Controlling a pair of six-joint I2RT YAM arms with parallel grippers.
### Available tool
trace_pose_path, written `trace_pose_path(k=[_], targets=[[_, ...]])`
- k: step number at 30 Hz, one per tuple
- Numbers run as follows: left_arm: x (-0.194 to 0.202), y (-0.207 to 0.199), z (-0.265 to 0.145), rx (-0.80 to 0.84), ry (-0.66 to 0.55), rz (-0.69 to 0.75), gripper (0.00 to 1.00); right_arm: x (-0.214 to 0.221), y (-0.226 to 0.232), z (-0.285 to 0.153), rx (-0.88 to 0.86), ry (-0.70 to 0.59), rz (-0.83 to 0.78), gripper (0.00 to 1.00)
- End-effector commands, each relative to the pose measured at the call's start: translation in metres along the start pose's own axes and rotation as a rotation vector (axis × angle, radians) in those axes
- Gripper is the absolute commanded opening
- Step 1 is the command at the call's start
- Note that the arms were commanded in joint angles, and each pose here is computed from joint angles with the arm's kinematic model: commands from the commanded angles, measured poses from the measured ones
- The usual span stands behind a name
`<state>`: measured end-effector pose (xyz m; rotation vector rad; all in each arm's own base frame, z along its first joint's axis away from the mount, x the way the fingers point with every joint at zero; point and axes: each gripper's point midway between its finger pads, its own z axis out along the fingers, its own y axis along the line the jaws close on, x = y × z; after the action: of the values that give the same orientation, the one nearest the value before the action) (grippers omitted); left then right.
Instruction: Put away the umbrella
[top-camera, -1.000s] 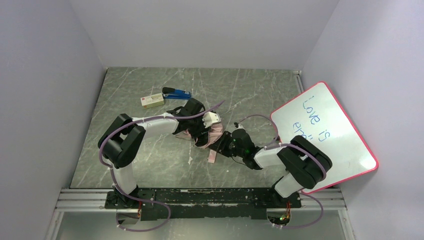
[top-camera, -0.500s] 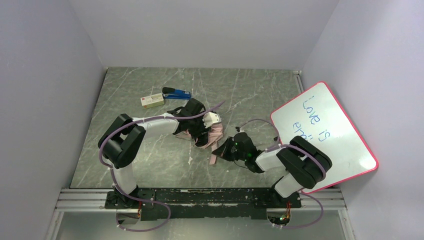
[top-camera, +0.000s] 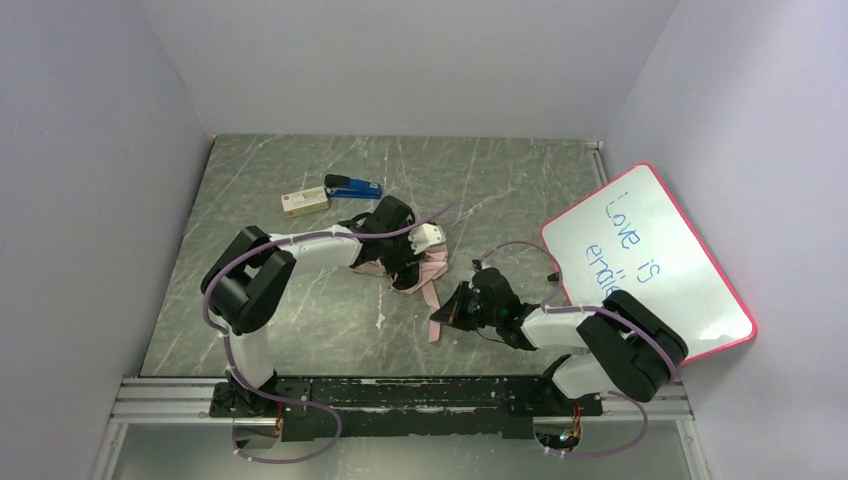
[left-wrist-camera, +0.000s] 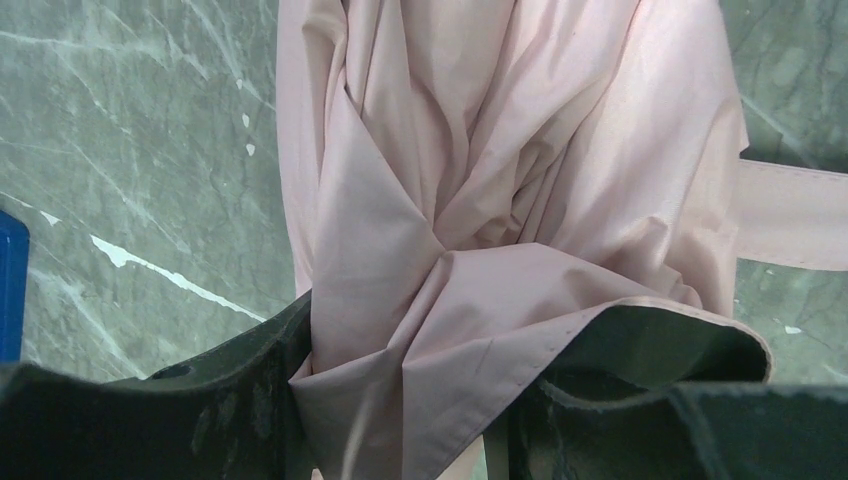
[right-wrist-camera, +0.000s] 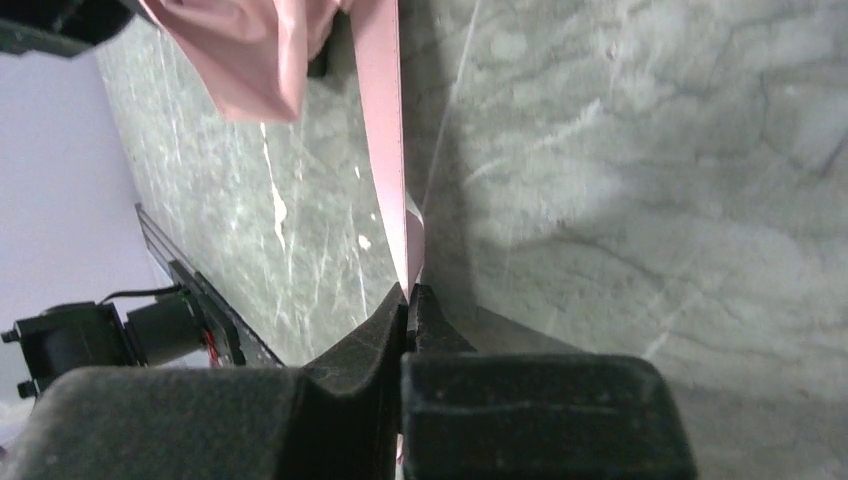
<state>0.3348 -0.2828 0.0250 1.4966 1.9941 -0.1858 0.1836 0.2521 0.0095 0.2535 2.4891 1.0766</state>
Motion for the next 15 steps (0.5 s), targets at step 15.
trace_pose_path(k=[15], targets=[[0.055, 0.03, 0.013, -0.175, 0.197, 0.048, 0.05, 0.085, -0.031, -0.053, 0.066, 0.358, -0.024, 0.0]])
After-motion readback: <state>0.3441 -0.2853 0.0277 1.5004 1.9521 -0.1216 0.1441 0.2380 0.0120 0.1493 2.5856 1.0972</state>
